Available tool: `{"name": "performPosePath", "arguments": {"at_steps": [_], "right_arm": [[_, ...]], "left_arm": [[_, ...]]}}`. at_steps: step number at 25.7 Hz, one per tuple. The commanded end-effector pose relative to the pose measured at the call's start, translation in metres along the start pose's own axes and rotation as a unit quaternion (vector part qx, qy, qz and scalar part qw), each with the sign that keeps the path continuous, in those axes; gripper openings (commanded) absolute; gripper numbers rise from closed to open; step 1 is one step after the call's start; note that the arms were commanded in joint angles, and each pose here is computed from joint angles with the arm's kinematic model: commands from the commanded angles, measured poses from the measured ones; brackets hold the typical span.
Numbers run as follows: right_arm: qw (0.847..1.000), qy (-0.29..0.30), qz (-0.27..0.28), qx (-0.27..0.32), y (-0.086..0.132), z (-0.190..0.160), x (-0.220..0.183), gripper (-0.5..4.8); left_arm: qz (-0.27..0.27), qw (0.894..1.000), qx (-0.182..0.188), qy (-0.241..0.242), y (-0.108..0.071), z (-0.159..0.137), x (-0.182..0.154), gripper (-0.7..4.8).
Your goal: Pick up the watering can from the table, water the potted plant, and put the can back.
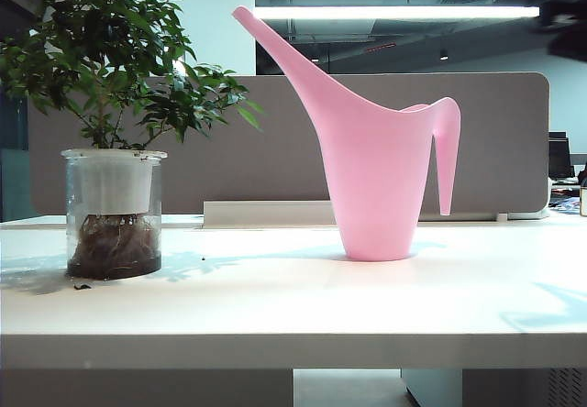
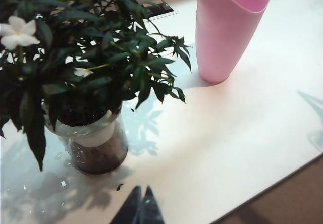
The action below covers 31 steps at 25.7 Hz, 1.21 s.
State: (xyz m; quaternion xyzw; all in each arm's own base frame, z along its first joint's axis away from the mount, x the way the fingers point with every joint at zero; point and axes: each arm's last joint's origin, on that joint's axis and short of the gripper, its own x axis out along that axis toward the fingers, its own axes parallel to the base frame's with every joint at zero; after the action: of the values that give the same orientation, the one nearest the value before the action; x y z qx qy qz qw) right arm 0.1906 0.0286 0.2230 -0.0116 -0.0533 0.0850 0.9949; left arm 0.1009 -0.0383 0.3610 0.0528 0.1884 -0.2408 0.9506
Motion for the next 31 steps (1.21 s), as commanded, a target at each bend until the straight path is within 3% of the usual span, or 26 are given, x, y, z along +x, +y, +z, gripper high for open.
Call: {"name": "performPosePath", "arguments": {"at_steps": [1,7,11,17,23,27,31], "right_arm": [[1.0,0.001,0.001,0.002,0.001,-0.008,-0.028,-0.01],[0.999,0.036,0.002,0.004,0.003,-0.03,-0.057,-0.01],[0.997,0.066,0.002,0.041,0.003,-0.041,-0.067,-0.01],[0.981,0.182,0.002,0.061,0.005,-0.062,-0.076,0.0],[0.961,0.268,0.0,0.062,0.005,-0.078,-0.083,0.0],[0.955,0.289,-0.001,0.062,0.006,-0.081,-0.086,0.0],[0.955,0.289,-0.001,0.062,0.006,-0.081,-0.086,0.0]], "left_arm": [[0.0,1.0,0.002,-0.009,0.0,0.002,-0.001,0.03],[0.0,1.0,0.002,-0.009,0.0,0.002,-0.001,0.03],[0.014,1.0,0.002,-0.009,0.001,0.001,-0.002,0.03],[0.013,1.0,0.003,-0.019,-0.001,-0.012,-0.003,0.03],[0.013,1.0,0.001,-0.004,-0.002,-0.053,0.007,0.03],[0.022,0.999,-0.008,0.031,-0.001,-0.109,0.026,0.03],[0.057,0.998,-0.011,0.033,0.007,-0.137,0.042,0.03]]}}
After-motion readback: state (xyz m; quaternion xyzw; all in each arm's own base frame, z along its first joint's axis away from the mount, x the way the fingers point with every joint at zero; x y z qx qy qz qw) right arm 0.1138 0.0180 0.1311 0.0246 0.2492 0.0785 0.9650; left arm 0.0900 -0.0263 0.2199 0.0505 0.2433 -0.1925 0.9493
